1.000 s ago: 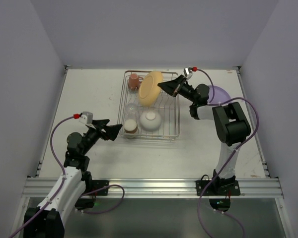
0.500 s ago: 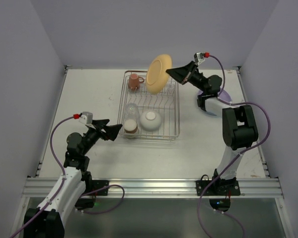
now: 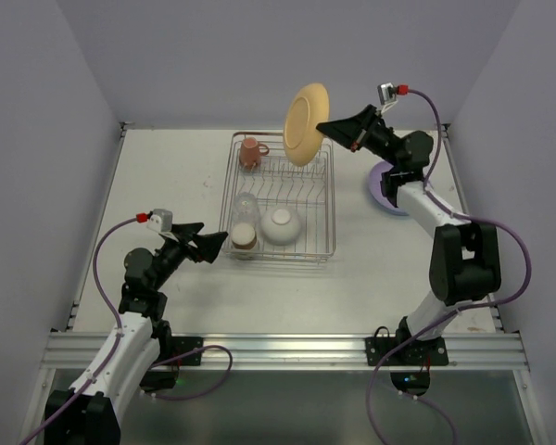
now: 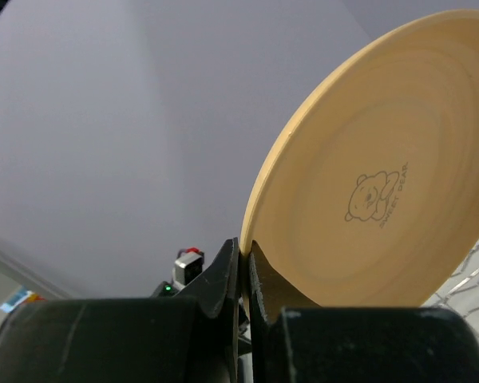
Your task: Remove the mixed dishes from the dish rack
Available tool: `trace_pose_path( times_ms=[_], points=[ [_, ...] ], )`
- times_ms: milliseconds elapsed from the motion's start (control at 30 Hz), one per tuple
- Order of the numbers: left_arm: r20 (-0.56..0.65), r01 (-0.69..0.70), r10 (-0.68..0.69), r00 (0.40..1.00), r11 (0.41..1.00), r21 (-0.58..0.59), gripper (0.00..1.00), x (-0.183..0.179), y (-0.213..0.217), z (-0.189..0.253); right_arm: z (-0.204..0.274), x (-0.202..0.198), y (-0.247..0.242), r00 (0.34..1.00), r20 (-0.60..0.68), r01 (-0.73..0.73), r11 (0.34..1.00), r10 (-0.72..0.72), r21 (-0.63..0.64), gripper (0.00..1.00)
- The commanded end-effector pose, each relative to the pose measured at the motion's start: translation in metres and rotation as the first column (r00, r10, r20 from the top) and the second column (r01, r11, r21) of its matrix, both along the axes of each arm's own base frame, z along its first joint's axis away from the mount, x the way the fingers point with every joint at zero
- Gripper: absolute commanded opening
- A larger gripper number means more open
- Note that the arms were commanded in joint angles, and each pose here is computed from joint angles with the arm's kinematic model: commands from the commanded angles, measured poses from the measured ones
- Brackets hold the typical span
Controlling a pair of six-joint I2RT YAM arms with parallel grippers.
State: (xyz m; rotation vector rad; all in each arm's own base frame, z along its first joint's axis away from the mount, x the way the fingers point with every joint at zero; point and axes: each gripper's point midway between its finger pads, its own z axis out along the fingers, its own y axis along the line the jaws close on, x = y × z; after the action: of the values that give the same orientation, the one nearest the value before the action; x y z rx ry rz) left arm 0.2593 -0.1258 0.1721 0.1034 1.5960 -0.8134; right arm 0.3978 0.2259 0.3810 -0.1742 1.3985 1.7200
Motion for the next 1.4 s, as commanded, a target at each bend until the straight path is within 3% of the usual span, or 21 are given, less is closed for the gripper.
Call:
trace_pose_path(
  times_ms=[0,233,333,367,633,800,1067,1200,1367],
  points=[
    [0.017,0.001,-0.002,1.0,1.0,0.013,1.0,0.0,0.0,0.001,0.022,-0.003,-0.006,0.99,0.087,0.12,0.99,-0.113,-0.079,0.0],
    [0.014,0.0,0.0,1.0,1.0,0.013,1.0,0.0,0.0,0.001,0.022,0.003,-0.022,0.95,0.106,0.309,0.928,-0.293,-0.208,0.0],
    [0.016,0.0,0.0,1.0,1.0,0.013,1.0,0.0,0.0,0.001,0.014,0.014,-0.034,0.907,0.104,0.421,0.86,-0.409,-0.29,0.0],
    [0.016,0.001,-0.001,1.0,1.0,0.013,1.0,0.0,0.0,0.001,0.008,0.02,-0.044,0.872,0.105,0.482,0.807,-0.477,-0.34,0.0],
    [0.011,0.003,-0.003,1.0,1.0,0.013,1.0,0.001,0.0,0.0,-0.01,0.04,-0.073,0.742,0.123,0.609,0.586,-0.659,-0.535,0.0],
    [0.011,0.004,-0.005,1.0,1.0,0.013,1.0,0.001,-0.001,0.0,-0.036,0.05,-0.087,0.686,0.143,0.591,0.433,-0.713,-0.68,0.0],
    [0.014,0.004,-0.005,1.0,1.0,0.013,1.0,0.001,-0.001,0.001,-0.088,0.071,-0.126,0.548,0.213,0.489,0.104,-0.809,-0.866,0.0],
    [0.013,0.004,-0.005,1.0,1.0,0.013,1.0,0.001,-0.001,0.0,-0.11,0.077,-0.143,0.506,0.249,0.419,-0.018,-0.826,-0.908,0.0],
    [0.012,0.004,-0.005,1.0,1.0,0.015,1.0,0.0,-0.001,0.0,-0.13,0.081,-0.15,0.491,0.265,0.36,-0.084,-0.83,-0.929,0.0]
  ],
)
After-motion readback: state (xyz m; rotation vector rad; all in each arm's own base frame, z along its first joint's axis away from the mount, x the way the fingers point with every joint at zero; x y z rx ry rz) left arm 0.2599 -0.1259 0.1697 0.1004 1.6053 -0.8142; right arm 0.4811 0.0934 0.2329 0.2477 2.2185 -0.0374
